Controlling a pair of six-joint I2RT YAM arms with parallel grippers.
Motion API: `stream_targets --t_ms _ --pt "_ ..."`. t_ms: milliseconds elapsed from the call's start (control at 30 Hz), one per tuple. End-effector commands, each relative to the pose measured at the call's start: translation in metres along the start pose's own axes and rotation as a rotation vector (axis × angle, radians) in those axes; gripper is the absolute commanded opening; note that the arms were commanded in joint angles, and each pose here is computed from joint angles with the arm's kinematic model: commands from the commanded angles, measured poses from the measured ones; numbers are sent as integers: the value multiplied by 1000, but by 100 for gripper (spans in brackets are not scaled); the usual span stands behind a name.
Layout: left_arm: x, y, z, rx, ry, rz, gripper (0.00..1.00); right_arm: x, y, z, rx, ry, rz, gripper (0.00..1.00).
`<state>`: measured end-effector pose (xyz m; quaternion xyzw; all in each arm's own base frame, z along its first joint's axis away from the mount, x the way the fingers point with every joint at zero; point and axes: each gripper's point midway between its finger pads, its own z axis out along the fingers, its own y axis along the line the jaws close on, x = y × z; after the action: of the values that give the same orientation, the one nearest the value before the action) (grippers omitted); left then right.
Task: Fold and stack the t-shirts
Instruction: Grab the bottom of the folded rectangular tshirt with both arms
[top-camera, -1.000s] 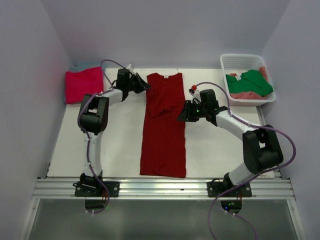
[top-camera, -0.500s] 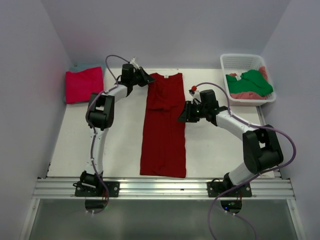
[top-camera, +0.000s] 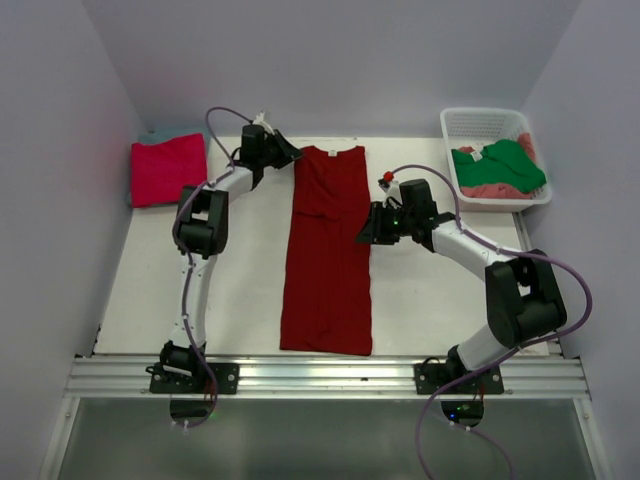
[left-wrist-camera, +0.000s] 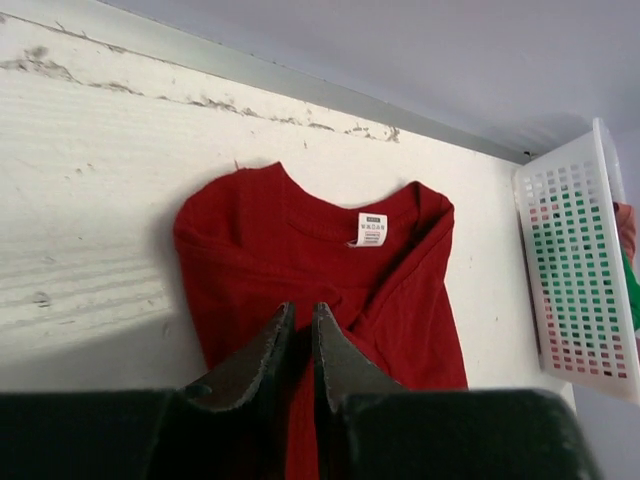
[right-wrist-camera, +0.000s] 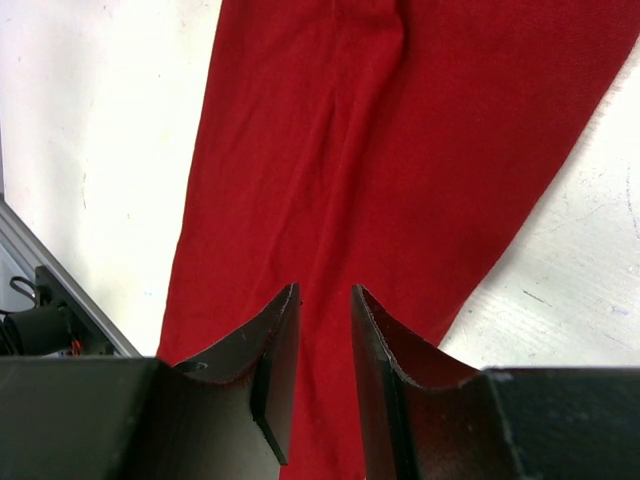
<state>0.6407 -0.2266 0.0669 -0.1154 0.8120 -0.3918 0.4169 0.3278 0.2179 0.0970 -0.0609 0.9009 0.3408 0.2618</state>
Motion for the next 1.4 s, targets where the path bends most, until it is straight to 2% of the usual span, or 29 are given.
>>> stream_targets --t_ms 0,267,333,367,400,433,467,500,533,567,600,633,667,700,767,800,833,900,933,1000,1033,1067,1133,1367 --pt "-40 -1 -4 5 -102 37 16 -7 -4 0 19 -22 -11 31" --pt "-47 5 0 -6 -114 52 29 -6 -6 2 27 -21 -6 31" --pt "-48 0 -4 19 -116 60 39 -7 -7 1 35 -24 -6 31" --pt "-59 -21 -12 74 -144 85 59 -6 -8 1 39 -24 -8 31" --pt "-49 -17 -17 74 -126 88 75 -7 -9 1 45 -28 -11 31" --pt "-49 -23 -23 82 -127 96 100 -7 -10 1 48 -29 -12 32" --pt "-69 -53 -43 135 -183 134 100 -7 -11 0 55 -34 -15 33" --pt "-50 -43 -52 114 -146 123 100 -9 -12 -1 66 -43 -17 33" --pt "-65 -70 -75 140 -177 148 100 -11 -13 -2 73 -50 -19 34" --pt "-65 -76 -87 146 -191 152 100 -11 -13 -2 80 -52 -20 36" --pt "-35 -60 -98 117 -141 128 100 -12 -15 -3 90 -60 -22 37" --pt "-26 -63 -110 124 -124 127 100 -14 -16 -5 108 -71 -24 38" --pt "-31 -84 -134 149 -143 138 100 -15 -18 -6 117 -72 -23 39" --pt "1 -66 -146 113 -86 100 100 -14 -19 -9 130 -69 -23 40" --pt "13 -84 -180 144 -77 100 100 -14 -19 -16 142 -87 -28 41" --pt "45 -65 -194 104 -22 68 100 -12 -18 -18 146 -88 -24 42" --pt "48 -82 -216 135 -34 82 100 -8 -20 -20 152 -88 -14 42" --pt "89 -60 -237 67 37 48 100 -6 -15 -23 145 -96 0 42" --pt "94 -74 -252 89 36 63 100 0 -15 -23 149 -84 7 43" --pt "127 -64 -269 47 133 55 100 12 -12 -26 174 -58 6 43" --pt "130 -70 -281 46 139 76 100 21 -12 -27 177 -39 6 43" --pt "150 -59 -292 -1 206 81 100 29 -7 -27 173 -28 12 43" --pt "160 -67 -312 7 226 100 100 51 -5 -31 171 -5 21 44" --pt "231 -41 -360 -81 435 47 100 127 -1 -39 185 105 78 45"
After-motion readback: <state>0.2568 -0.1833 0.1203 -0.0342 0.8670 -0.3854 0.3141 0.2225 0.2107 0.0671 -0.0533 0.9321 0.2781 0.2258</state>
